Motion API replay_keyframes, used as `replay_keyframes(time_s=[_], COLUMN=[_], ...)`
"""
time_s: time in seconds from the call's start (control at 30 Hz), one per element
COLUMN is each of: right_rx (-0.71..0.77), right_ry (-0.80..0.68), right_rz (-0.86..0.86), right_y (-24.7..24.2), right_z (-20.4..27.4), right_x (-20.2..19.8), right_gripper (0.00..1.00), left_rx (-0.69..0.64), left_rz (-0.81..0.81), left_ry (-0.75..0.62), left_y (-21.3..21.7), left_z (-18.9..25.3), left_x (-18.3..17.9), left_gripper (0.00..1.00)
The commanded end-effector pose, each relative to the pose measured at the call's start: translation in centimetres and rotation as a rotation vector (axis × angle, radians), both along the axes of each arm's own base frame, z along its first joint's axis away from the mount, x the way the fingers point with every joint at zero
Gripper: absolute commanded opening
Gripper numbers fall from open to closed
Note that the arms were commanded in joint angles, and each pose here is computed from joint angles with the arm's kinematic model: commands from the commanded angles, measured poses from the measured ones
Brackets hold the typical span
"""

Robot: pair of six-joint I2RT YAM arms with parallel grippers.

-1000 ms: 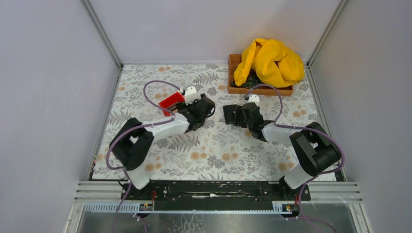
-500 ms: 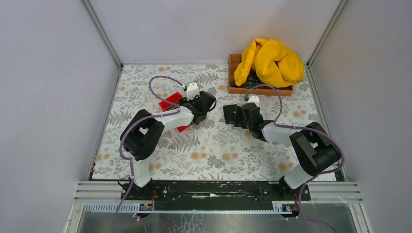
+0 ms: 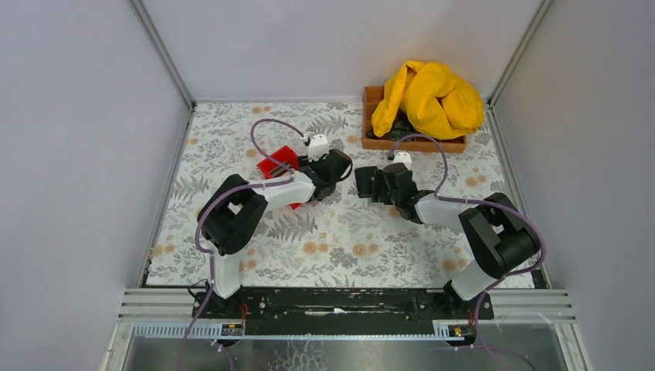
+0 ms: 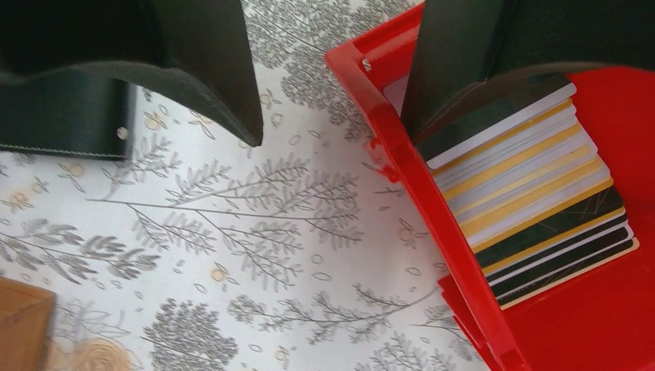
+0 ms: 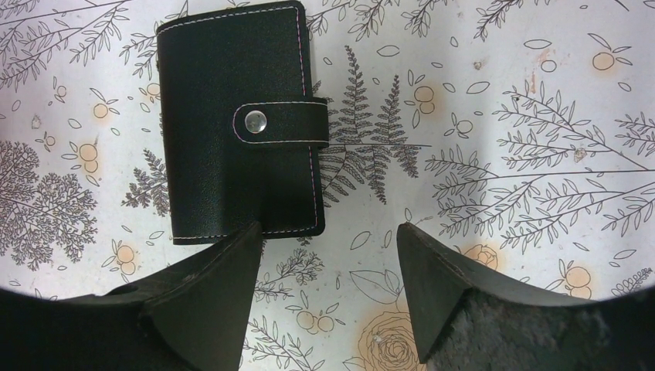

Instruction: Take the credit cards out of the card holder

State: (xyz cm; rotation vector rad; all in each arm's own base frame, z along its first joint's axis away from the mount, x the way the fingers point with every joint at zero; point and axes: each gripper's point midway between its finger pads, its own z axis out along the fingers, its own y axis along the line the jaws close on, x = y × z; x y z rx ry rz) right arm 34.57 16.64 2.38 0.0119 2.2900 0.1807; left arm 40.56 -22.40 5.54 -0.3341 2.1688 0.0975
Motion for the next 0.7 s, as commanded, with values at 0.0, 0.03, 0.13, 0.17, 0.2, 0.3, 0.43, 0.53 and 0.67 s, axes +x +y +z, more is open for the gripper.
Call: replay_keyframes(time_s=[0.0, 0.03, 0.13, 0.17, 0.2, 0.3, 0.43, 0.53, 0.67], right_rx=[0.014, 0.014, 0.016, 0.017, 0.018, 0.020, 0.020, 0.018, 0.018], right_ry=[-0.033, -0.035, -0.032, -0.033, -0.032, -0.027, -0.025, -0.023, -0.021], right_rz=[0.004, 0.005, 0.006, 0.008, 0.009, 0.011, 0.012, 0.014, 0.013], right_y=[0.80, 0.80, 0.87, 0.95, 0.98, 1.07, 1.14, 1.17, 1.16], right_z=[1.25, 1.31, 1.30, 1.35, 1.34, 1.23, 1.22, 1.13, 1.12], right_x=[1.07, 1.08, 1.10, 1.12, 1.15, 1.15, 1.24, 1.25, 1.24], right_gripper=[0.72, 0.72, 0.72, 0.72, 0.72, 0.73, 0.73, 0.73, 0.73], left_rx=[-0.008, -0.003, 0.008, 0.009, 0.011, 0.015, 0.020, 0.026, 0.032], left_rz=[-0.076, -0.082, -0.076, -0.073, -0.069, -0.065, -0.064, -0.065, -0.062], left_ry=[-0.065, -0.067, -0.061, -0.062, -0.059, -0.057, -0.054, -0.053, -0.050], left_y=[-2.70, -2.90, -2.78, -2.78, -2.64, -2.53, -2.47, -2.42, -2.29], left_z=[1.66, 1.71, 1.52, 1.57, 1.43, 1.41, 1.32, 1.28, 1.15], left_x=[0.81, 0.83, 0.88, 0.87, 0.84, 0.75, 0.70, 0.75, 0.70], left_gripper=[0.67, 0.63, 0.56, 0.53, 0.50, 0.42, 0.32, 0.22, 0.21])
